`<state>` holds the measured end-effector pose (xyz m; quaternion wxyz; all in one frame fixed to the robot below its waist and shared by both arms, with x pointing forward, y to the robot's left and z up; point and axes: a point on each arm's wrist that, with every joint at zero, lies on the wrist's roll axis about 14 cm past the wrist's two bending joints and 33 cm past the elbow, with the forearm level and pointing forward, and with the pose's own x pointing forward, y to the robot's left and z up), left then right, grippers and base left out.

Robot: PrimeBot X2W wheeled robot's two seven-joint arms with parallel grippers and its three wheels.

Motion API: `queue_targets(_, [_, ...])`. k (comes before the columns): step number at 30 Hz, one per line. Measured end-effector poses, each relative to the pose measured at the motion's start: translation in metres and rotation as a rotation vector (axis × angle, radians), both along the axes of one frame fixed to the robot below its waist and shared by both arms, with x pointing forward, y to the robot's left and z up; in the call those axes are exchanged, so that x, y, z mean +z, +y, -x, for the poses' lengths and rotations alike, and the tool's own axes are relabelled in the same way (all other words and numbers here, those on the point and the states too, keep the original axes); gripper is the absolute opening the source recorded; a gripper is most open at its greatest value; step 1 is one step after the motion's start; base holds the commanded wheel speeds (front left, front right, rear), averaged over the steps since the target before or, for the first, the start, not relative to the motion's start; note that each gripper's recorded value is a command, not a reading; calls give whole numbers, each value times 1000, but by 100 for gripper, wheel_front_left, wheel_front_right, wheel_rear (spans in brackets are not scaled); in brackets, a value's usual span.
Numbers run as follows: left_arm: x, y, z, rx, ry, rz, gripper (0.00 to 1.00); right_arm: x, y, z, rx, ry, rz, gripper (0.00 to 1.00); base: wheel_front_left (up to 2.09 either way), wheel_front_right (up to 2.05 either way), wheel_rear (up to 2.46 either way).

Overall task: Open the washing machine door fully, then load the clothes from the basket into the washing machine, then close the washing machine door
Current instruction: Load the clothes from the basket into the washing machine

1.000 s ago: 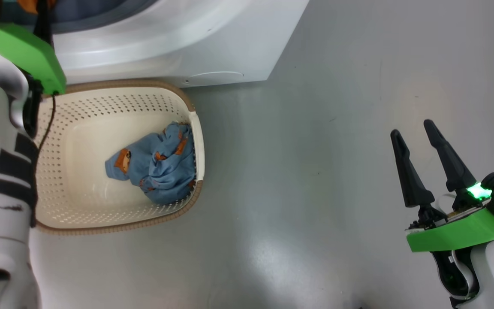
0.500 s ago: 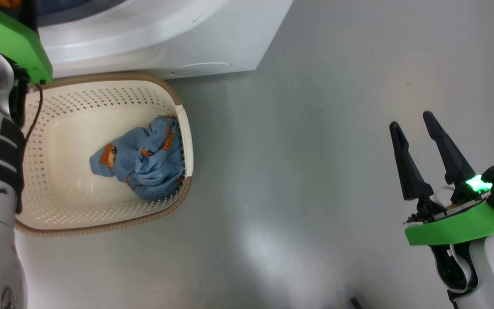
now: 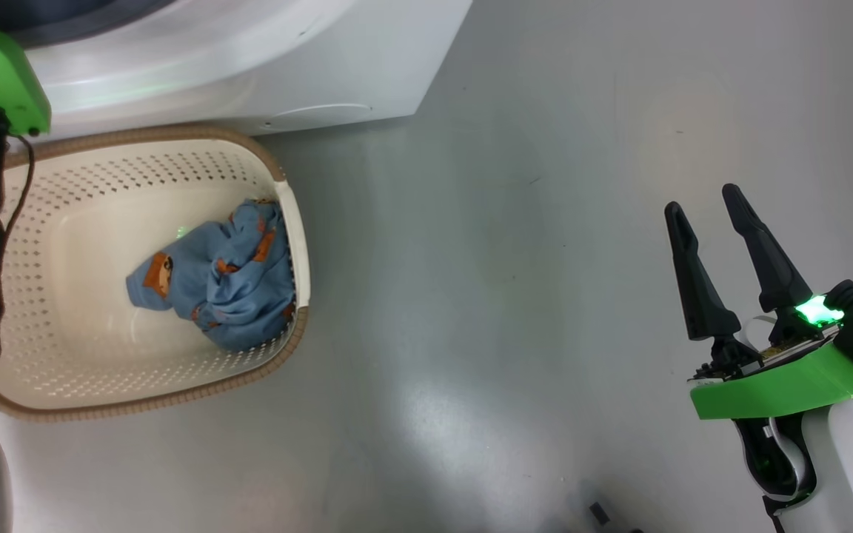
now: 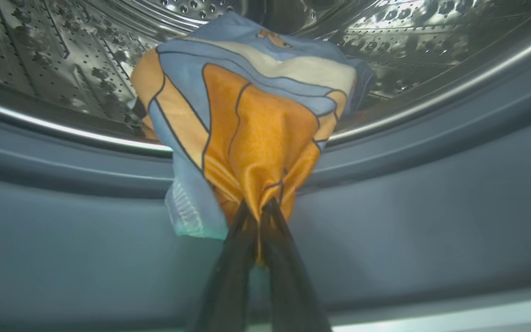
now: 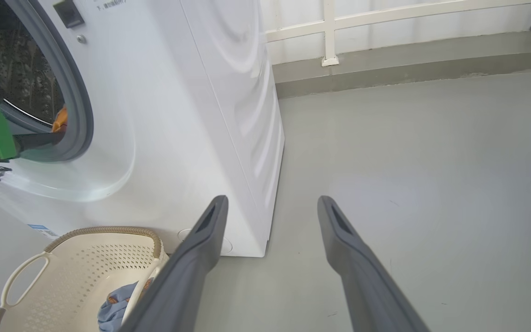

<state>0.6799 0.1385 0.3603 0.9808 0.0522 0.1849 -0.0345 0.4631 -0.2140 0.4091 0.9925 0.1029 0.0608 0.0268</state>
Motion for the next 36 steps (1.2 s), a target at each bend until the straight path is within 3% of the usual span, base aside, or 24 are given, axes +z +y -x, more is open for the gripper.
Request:
queue_targets(1, [1,-2,-1,-4,-7,-1,0,0,-1,0,-3,0,0,100,0,0,0])
queue_targets(10, [35,-15,-24,-31,-146,18,0,-1,-4,3,-18,6,0,100,0,0,0])
queue_targets(18, [106,-31,-54,-87,-388,71,0,0,-3,4,-23,6,-6,100,0,0,0])
queue_targets(25, [67,-42,-46,-103,-263,100,0,4,-8,7,-40,3,-2,100,0,0,0])
queue_targets(26, [62,-42,-44,-100,-249,103,7,5,-8,8,-41,2,-1,100,0,0,0])
queue_targets(29, [55,-40,-43,-78,-226,109,49,5,-10,8,-45,3,1,100,0,0,0])
queue_targets(30, [54,-39,-43,-75,-221,112,84,5,-10,8,-46,4,0,100,0,0,0])
queue_targets(31, [53,-38,-43,-72,-217,112,100,5,-10,8,-46,4,-1,100,0,0,0])
queue_targets(36, [55,-34,-42,-58,-217,124,100,5,-8,7,-43,2,-4,100,0,0,0])
